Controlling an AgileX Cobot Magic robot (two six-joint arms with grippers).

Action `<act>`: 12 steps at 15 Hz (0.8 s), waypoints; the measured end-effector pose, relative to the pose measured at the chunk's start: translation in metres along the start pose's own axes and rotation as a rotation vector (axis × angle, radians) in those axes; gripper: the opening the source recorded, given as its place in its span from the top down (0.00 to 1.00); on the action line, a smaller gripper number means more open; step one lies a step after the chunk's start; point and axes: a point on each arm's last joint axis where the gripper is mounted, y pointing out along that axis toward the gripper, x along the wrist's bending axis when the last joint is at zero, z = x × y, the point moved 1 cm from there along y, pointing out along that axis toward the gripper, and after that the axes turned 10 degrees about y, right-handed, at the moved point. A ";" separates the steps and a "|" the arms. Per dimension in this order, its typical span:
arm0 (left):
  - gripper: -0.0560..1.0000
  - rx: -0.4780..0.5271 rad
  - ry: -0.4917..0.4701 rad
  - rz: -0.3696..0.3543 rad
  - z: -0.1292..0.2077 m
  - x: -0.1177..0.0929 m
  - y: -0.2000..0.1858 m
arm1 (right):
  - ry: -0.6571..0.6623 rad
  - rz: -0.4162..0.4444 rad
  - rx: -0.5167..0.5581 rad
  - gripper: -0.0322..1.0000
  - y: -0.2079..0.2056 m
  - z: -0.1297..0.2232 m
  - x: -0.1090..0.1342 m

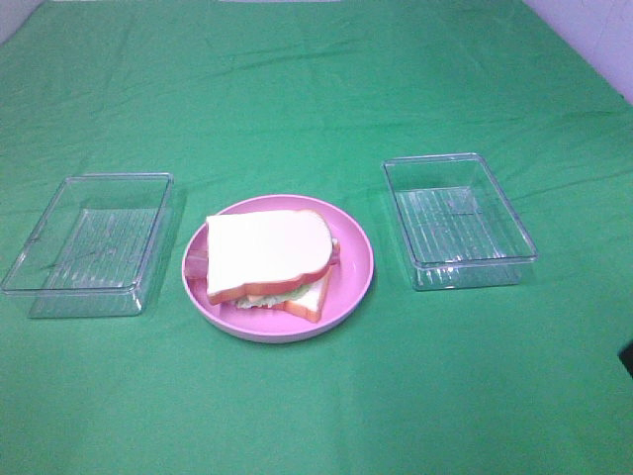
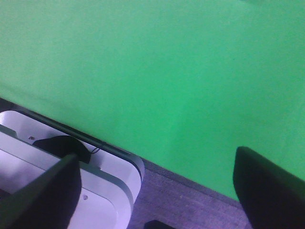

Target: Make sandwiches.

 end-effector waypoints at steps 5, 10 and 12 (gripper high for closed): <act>0.17 -0.001 0.000 0.006 0.000 -0.001 0.000 | -0.071 -0.025 -0.308 0.19 -0.017 0.076 -0.006; 0.17 -0.001 -0.001 0.007 0.000 -0.001 0.000 | -0.119 -0.040 -0.564 0.19 -0.034 0.108 -0.007; 0.17 -0.001 -0.001 0.007 0.000 -0.001 0.000 | -0.123 -0.042 -0.598 0.19 -0.035 0.113 -0.007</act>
